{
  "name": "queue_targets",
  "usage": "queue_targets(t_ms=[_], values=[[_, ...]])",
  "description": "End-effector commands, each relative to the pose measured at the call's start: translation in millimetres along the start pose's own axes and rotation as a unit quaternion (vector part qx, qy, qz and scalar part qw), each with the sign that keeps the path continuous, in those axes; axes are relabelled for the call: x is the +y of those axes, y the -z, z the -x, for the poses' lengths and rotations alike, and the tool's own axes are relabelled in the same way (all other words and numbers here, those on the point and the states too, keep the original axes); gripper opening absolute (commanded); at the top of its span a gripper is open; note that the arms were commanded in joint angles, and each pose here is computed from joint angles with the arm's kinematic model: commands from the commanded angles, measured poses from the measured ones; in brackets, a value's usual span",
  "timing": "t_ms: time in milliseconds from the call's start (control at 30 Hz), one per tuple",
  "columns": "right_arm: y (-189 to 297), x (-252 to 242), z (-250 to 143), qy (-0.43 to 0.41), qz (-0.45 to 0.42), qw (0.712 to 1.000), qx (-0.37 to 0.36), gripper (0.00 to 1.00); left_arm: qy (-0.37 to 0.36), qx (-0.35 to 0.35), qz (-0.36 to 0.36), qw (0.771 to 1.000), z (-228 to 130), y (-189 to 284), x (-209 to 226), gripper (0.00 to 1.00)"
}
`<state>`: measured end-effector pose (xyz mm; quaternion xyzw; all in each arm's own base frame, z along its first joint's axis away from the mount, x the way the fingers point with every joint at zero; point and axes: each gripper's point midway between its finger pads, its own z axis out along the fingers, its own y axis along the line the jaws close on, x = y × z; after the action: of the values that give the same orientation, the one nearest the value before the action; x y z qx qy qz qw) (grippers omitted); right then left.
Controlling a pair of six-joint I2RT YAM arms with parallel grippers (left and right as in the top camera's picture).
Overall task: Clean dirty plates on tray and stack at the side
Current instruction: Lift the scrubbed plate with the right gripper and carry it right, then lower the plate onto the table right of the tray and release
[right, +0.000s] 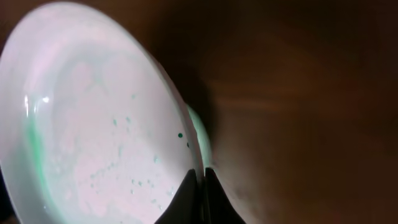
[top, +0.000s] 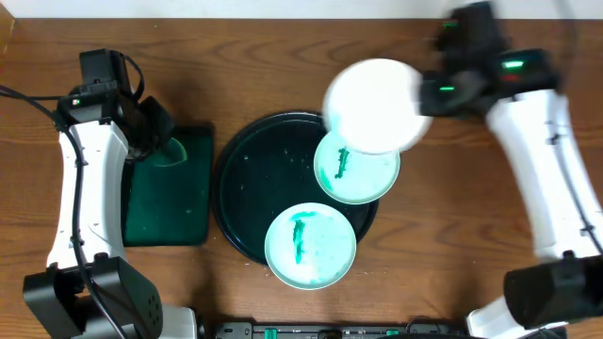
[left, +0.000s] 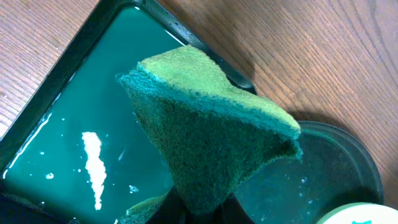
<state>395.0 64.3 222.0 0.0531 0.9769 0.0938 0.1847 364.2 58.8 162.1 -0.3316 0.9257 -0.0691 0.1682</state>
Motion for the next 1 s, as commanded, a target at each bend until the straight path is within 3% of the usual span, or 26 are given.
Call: queue_targets(t_ms=[0,200,400,567,833,967], values=[[-2.1,-52.3,-5.3,-0.082,0.009,0.996,0.026,0.01,-0.020,0.000,0.004,1.000,-2.7,-0.9,-3.1,0.07],[-49.3,-126.2,-47.6,-0.166,-0.035,0.983,0.074,0.01,-0.029,-0.002,-0.001,1.000,-4.5,-1.3,-9.7,0.07],[-103.0,-144.0,-93.8,-0.203,-0.053,0.973,0.100,0.01,-0.029,-0.001,0.000,1.000,-4.6,-1.3,-9.7,0.07],[-109.6,-163.5,-100.2,-0.221,-0.064,0.969,0.091,0.01,-0.029,-0.001,0.000,1.000,-4.6,-1.3,-9.7,0.07],[-119.3,-163.2,-78.7,-0.125,-0.057,0.989,0.056,0.02,-0.029,-0.003,-0.001,1.000,-3.7,-1.3,-10.2,0.07],[-130.9,-154.0,-84.9,-0.106,-0.058,0.990,0.076,0.16,-0.029,-0.003,-0.002,1.000,-3.7,-1.3,-10.2,0.07]])
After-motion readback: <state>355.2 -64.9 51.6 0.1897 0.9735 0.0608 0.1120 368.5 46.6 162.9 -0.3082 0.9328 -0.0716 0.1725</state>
